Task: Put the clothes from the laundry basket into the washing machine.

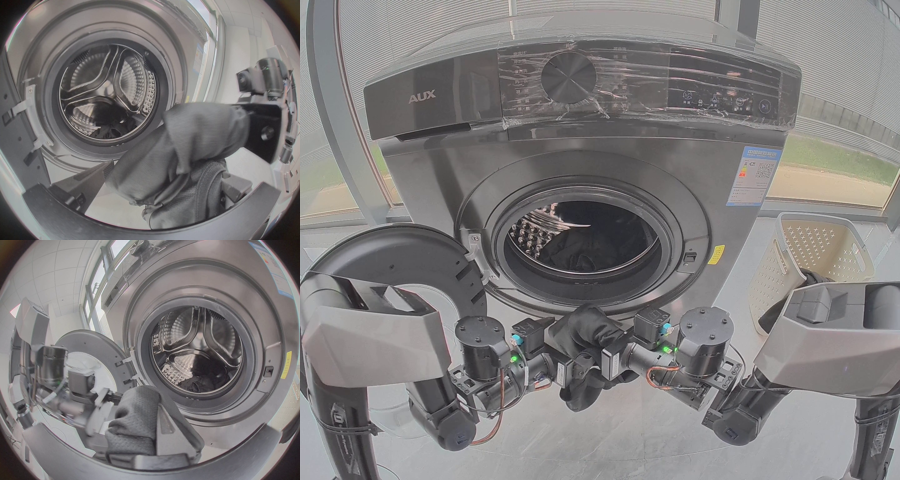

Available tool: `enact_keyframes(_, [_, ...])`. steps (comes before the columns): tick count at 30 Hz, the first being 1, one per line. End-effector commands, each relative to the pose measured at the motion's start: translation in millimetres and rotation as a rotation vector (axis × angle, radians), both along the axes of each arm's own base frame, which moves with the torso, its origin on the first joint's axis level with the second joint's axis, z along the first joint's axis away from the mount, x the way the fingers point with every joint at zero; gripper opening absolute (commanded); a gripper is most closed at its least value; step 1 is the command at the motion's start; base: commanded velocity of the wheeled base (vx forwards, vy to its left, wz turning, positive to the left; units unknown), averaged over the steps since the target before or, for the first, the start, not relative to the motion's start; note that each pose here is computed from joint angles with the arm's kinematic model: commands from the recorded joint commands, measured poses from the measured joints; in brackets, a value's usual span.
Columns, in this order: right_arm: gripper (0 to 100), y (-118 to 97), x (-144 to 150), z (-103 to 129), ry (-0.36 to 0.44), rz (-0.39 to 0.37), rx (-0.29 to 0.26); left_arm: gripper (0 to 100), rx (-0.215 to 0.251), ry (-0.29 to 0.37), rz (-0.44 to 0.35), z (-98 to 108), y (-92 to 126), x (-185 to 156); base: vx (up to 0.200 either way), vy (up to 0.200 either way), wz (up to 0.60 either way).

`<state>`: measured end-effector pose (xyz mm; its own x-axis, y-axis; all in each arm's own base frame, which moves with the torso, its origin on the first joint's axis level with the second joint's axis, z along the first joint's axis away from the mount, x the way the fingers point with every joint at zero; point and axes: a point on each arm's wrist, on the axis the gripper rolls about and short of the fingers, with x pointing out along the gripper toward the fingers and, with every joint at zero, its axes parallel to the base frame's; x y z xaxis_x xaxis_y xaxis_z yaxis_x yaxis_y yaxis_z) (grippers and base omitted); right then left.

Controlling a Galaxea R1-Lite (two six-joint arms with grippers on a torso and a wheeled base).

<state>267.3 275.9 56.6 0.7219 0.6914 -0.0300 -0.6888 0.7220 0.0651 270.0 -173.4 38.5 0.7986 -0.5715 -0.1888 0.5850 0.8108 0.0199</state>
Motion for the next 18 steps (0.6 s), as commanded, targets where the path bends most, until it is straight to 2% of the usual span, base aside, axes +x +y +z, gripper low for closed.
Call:
enact_keyframes(1, [0,0.0,-11.4,12.6,-0.007,0.020,0.020,100,0.012,0.022,0.015,-21.4,-6.6,16.2,0.000,0.000,0.00])
enact_keyframes(10, [0,1.0,-33.0,32.7,-0.025,0.063,0.048,100,0.015,0.032,0.034,-42.4,-9.2,35.6,0.000,0.000,0.00])
enact_keyframes(18, [0,-8.8,-31.8,26.3,0.005,0.035,0.028,100,-0.015,-0.004,0.070,-41.5,-11.5,51.5,0.000,0.000,0.00])
